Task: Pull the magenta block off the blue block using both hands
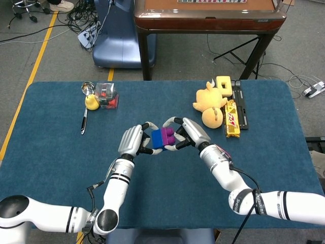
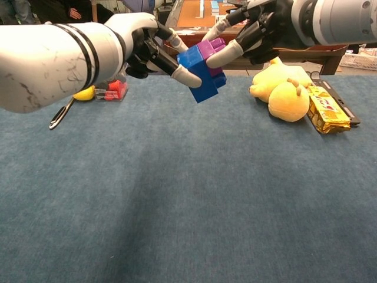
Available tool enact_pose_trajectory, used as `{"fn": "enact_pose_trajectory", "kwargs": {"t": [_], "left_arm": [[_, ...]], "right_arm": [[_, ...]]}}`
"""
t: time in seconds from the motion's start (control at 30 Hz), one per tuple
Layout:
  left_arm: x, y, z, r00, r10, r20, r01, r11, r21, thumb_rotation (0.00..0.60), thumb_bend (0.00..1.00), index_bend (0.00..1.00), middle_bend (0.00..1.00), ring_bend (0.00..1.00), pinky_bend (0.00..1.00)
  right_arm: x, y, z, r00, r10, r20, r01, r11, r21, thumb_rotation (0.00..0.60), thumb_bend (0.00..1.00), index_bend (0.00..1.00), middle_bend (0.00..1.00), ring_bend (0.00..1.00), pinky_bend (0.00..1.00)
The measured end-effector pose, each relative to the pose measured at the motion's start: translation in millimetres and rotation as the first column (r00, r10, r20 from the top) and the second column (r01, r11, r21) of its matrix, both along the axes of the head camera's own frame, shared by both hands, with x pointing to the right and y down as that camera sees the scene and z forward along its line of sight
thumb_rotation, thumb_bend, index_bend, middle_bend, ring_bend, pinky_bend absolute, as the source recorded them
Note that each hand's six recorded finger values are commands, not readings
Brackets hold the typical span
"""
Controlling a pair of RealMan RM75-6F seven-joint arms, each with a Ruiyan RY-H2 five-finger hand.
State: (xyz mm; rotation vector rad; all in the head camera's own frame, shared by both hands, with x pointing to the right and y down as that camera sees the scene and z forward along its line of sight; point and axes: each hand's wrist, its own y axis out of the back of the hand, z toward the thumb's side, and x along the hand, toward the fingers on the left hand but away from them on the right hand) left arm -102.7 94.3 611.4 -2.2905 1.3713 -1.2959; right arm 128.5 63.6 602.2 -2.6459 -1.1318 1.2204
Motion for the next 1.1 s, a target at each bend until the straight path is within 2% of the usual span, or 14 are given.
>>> {"fn": "enact_pose_trajectory", "kwargs": {"t": [0.3,0.6,1.1], "left_arm": [[-1.3,1.9,1.7,1.000,0.002,0.004,-0.002,1.000,-0.005,0.600,0.01,0.63,0.94,0.98,1.00],[-2.1,2.0,1.7,1.000,-0.002,0.000,0.002,1.000,-0.007,0.600,0.01,0.63,0.94,0.98,1.00],[-6.5,3.4,5.9,1.000,-0.007,0.002,0.007,1.000,-0.019,0.600,0.01,0.63,0.94,0.98,1.00]], "right_arm": [[-0.8,0.7,1.3,1.000,-0.003,0.002,0.003,1.000,0.001,0.600,0.10,0.46,1.00,1.00,1.00],[-2.2,1.2,1.8,1.000,-0.007,0.002,0.007,1.000,0.007,0.600,0.18,0.56,1.00,1.00,1.00],[7.0,3.0,3.8,1.000,-0.001,0.000,0.001,1.000,0.001,0.600,0.20,0.61,1.00,1.00,1.00]]}}
